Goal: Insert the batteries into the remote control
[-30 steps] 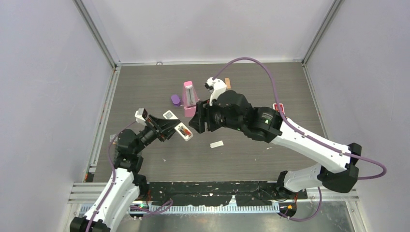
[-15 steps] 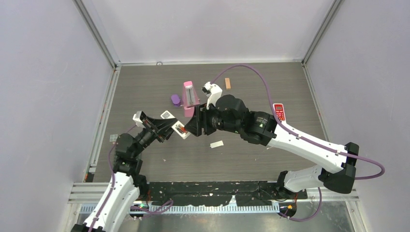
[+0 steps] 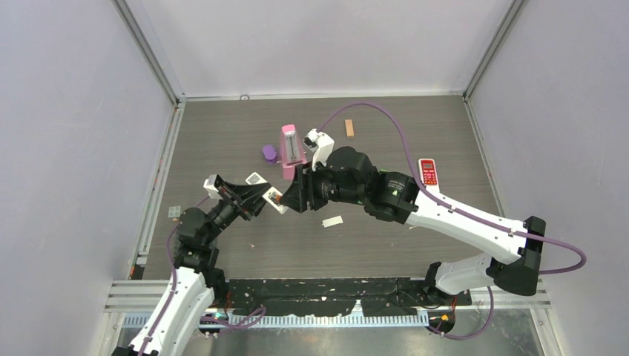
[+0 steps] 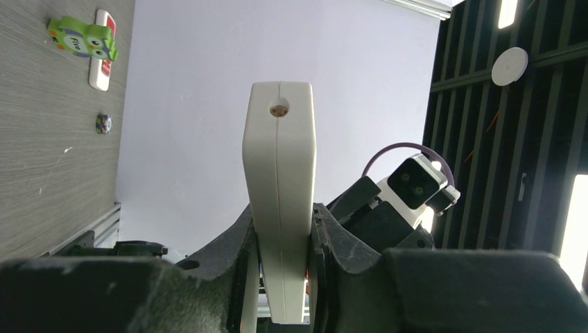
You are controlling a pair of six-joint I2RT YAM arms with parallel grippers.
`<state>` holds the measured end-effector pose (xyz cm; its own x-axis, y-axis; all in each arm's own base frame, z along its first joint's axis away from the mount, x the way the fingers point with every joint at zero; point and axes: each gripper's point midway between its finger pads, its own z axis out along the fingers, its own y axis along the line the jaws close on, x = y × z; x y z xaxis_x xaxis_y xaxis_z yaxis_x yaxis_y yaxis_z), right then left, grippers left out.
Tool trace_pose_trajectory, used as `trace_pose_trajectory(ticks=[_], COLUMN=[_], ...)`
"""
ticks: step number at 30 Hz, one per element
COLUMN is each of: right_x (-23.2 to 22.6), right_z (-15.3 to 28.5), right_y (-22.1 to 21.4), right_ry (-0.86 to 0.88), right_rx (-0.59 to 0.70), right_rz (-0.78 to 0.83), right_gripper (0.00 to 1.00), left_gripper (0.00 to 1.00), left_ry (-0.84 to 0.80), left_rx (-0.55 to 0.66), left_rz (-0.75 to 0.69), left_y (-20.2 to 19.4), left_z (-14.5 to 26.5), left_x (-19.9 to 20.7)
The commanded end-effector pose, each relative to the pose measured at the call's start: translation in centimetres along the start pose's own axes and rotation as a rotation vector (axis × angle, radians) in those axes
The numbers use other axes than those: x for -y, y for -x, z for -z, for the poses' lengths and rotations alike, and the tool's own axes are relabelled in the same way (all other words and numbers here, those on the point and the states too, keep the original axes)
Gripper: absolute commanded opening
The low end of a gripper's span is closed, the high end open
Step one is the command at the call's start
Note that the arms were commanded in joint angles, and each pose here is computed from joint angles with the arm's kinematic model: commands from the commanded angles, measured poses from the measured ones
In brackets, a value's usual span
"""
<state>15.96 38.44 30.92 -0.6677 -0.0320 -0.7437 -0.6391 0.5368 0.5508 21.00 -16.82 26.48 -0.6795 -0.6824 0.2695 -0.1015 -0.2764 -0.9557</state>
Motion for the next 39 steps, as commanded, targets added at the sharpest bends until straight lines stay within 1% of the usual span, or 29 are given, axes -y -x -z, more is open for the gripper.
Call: trace_pose_trajectory(ticks=[1, 8, 14, 17, 18, 20, 23, 25, 32, 39], right_x=[-0.3, 0.1, 0.1, 0.0, 0.0, -0.3, -0.5, -0.5, 0.1, 1.2], right_z=[-0.5, -1.8, -2.3, -2.0, -1.9, -1.3, -0.8, -0.5, 0.2, 0.1], right_y=[0.6, 0.4, 0.6, 0.8, 0.9, 1.3, 1.4, 1.5, 1.4, 0.9], right_ry=[0.017, 0.0, -0.004, -0.002, -0.002, 0.007, 0.013, 0.019, 0.046, 0.031], right_rx=[0.026, 0.011, 0.015, 0.022, 0.027, 0.045, 0.054, 0.057, 0.07, 0.062], right_rz=[0.009, 0.015, 0.015, 0.01, 0.009, 0.004, -0.01, -0.026, -0.09, -0.118], right_gripper=[0.47, 0.45, 0.46, 0.51, 0.56, 0.61, 0.66, 0.67, 0.68, 0.62], left_gripper=[0.0, 0.0, 0.0, 0.0, 0.0, 0.0, 0.0, 0.0, 0.0, 0.0], left_ry=[-0.039, -0.044, -0.043, -0.041, -0.04, -0.042, -0.043, -0.046, -0.057, -0.07], left_rx=[0.0, -0.01, -0.018, -0.018, -0.017, -0.018, -0.02, -0.021, -0.022, -0.025], left_rz=[0.001, -0.004, -0.018, -0.025, -0.029, -0.038, -0.049, -0.052, -0.057, -0.068], left_y=[-0.2, -0.4, -0.5, -0.5, -0.5, -0.5, -0.5, -0.5, -0.5, -0.6], left_z=[0.2, 0.2, 0.2, 0.2, 0.1, 0.1, 0.0, 0.0, -0.1, -0.1], left_x=[0.9, 1.1, 1.0, 0.8, 0.8, 0.8, 0.9, 1.0, 1.2, 1.6])
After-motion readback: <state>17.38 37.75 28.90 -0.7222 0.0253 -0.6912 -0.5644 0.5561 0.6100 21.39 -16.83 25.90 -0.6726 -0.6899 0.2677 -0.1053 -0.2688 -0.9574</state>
